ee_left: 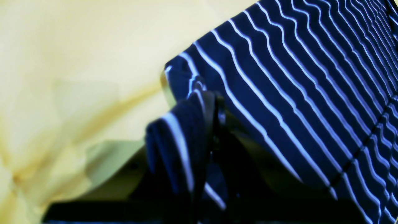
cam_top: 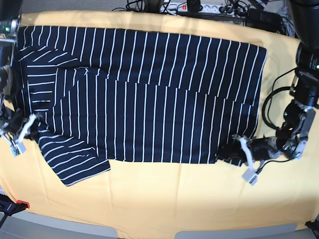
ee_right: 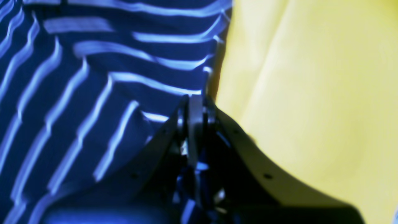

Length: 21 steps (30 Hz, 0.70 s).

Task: Fold the T-shirt properly
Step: 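Lift the hem and fold it toward the collar over the shirt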

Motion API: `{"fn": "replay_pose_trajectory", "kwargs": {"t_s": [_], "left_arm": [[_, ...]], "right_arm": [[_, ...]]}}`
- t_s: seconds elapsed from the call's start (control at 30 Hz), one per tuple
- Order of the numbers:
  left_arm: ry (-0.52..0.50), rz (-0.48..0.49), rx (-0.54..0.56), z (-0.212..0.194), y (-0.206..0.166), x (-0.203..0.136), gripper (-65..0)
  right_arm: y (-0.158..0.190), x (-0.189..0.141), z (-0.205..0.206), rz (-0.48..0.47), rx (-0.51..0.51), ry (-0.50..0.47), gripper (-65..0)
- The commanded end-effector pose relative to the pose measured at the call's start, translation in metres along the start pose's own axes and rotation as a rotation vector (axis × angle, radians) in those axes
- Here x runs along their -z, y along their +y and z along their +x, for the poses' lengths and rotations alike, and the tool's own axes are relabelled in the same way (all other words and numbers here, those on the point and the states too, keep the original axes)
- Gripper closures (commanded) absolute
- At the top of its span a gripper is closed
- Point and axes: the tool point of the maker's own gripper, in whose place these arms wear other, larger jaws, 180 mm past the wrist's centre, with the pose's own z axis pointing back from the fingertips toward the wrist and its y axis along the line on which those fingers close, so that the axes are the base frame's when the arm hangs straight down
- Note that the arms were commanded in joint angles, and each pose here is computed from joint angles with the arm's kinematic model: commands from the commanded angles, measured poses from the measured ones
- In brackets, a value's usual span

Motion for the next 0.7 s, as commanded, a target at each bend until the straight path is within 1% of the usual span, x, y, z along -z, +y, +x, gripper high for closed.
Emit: {"fn": "replay_pose_trajectory", "kwargs": {"t_s": [0.0, 0.23, 0.37, 0.47, 0.53, 0.67], "left_arm": [[-0.049, 0.003, 0.021, 0.019, 0.002, -0.013, 0.0], [0.018, -0.024, 0.069, -0.019, -0.016, -0.03, 0.0], [0.047, -0.022, 0.092, -0.033, -0.02, -0.045, 0.0], [0.057, 0.003, 0.104, -0.034, -0.013, -0.058, 0.0], [0.041, 0.025, 0.108, -0.03, -0.007, -0.067, 0.0], [0.048, 0.044, 0.097, -0.032, 0.0, -0.079, 0.0]], "right_arm": [[-0.015, -0.014, 0.018, -0.033, -0.031, -0.042, 0.0], [-0.011, -0.017, -0.006, -0.026, -0.04, 0.015, 0.0], [-0.012, -0.023, -0.011, -0.008, -0.006, 0.027, 0.0], [-0.018, -0.028, -0.011, -0.018, -0.01, 0.032, 0.0], [-0.023, -0.031, -0.011, -0.028, -0.016, 0.038, 0.0], [-0.027, -0.036, -0.018, -0.031, -0.013, 0.08, 0.0]]}}
